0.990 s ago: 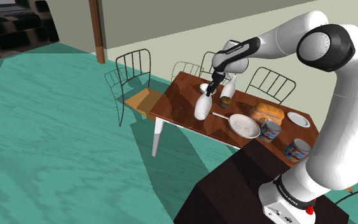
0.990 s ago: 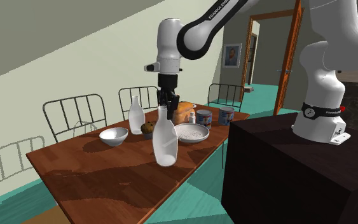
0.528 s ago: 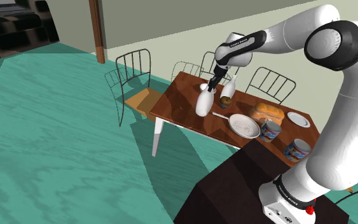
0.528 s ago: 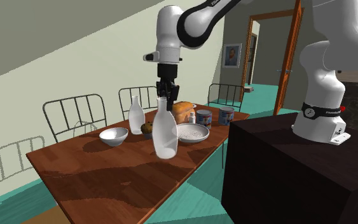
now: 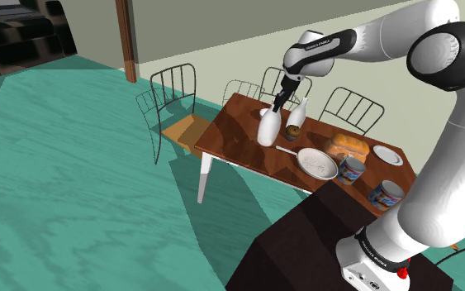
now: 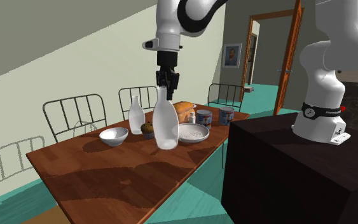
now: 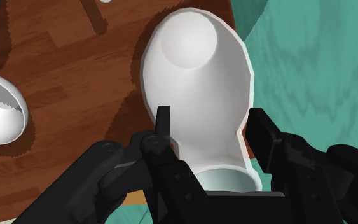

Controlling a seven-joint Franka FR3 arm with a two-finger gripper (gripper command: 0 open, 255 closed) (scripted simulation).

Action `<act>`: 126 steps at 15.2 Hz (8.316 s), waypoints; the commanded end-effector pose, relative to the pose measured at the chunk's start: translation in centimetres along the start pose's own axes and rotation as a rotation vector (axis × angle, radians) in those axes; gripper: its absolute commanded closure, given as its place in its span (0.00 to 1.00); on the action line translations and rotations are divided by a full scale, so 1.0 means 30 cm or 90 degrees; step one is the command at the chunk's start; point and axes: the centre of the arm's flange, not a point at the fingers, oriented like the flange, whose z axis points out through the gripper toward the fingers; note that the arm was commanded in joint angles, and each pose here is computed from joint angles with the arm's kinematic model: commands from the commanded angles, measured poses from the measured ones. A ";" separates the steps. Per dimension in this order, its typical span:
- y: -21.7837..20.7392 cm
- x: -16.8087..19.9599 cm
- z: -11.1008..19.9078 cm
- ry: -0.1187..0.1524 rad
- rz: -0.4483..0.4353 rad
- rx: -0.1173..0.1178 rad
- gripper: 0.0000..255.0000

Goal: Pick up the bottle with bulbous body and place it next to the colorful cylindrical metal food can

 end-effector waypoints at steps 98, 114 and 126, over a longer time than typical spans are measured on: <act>0.606 -1.802 -0.499 0.000 0.000 0.000 1.00; 0.606 -1.822 -0.218 0.000 0.000 0.000 1.00; 0.607 -1.837 -0.007 0.000 0.000 0.000 1.00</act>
